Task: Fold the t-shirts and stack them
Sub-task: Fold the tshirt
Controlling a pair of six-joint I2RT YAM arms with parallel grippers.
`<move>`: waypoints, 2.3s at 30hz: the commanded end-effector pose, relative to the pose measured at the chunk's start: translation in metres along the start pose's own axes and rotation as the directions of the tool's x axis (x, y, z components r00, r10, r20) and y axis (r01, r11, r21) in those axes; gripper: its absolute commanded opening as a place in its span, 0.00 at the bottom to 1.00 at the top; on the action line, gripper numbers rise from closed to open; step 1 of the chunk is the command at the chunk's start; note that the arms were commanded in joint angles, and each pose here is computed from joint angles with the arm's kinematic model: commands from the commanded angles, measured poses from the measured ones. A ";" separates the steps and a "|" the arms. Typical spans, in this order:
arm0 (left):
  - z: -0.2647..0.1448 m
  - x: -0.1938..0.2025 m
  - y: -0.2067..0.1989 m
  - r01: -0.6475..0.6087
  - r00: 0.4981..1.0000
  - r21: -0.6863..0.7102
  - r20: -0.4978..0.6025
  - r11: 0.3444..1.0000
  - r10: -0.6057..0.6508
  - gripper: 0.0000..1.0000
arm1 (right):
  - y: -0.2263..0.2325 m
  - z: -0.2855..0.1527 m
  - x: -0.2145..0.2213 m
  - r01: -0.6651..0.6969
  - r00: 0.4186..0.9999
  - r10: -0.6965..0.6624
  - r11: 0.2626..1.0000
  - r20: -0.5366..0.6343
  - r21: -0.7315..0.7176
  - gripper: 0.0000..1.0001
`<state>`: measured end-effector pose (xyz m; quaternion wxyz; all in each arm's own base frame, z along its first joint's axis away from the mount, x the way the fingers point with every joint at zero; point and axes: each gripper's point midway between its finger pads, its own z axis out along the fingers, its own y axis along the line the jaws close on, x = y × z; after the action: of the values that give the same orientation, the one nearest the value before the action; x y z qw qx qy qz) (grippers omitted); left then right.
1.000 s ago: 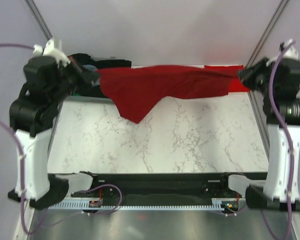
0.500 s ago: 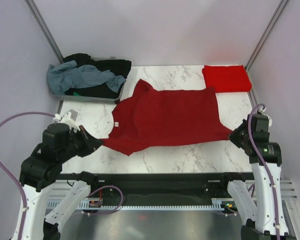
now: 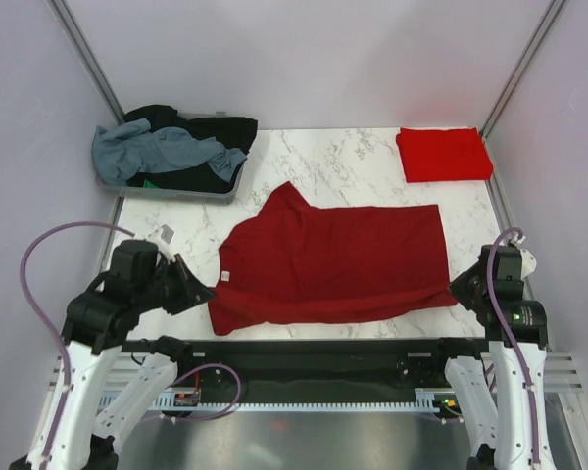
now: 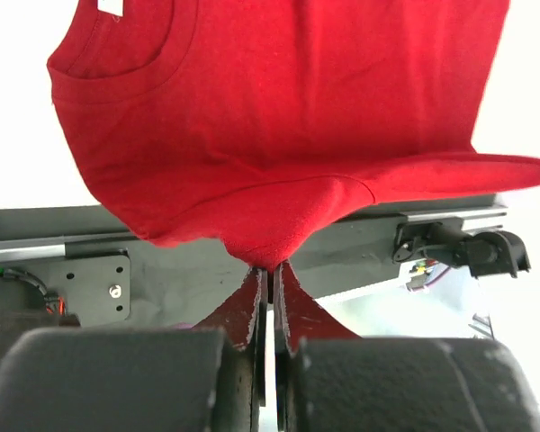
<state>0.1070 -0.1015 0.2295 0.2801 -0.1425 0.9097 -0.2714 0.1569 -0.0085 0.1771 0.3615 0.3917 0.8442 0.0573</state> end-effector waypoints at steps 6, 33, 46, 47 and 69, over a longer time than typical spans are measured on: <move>0.082 -0.049 -0.020 -0.081 0.991 -0.040 -0.107 0.996 0.076 0.02 | 0.007 0.039 0.012 -0.019 0.996 0.020 1.000 -0.083 0.019 0.02; 0.141 -0.006 0.055 0.087 0.977 -0.263 -0.164 0.961 -0.133 0.85 | -0.003 0.113 0.040 -0.055 0.973 0.078 0.992 -0.218 0.111 0.98; 0.209 0.013 0.074 0.180 0.954 -0.269 -0.185 0.946 -0.234 0.72 | 0.003 0.175 0.055 -0.012 0.944 0.053 0.992 -0.325 0.129 0.98; 0.216 0.008 0.078 0.193 0.950 -0.281 -0.187 0.940 -0.251 0.68 | 0.005 0.180 0.048 -0.007 0.949 0.050 0.990 -0.311 0.138 0.98; 0.216 -0.134 0.054 0.168 0.984 -0.255 -0.016 0.952 -0.178 0.73 | 0.047 0.191 -0.067 0.087 0.987 -0.058 0.979 -0.152 0.186 0.98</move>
<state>0.3498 -0.0884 0.0758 0.1944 -0.2786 0.9267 -0.1604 0.3568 -0.0555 0.0670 0.2348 0.3853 0.8924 0.0016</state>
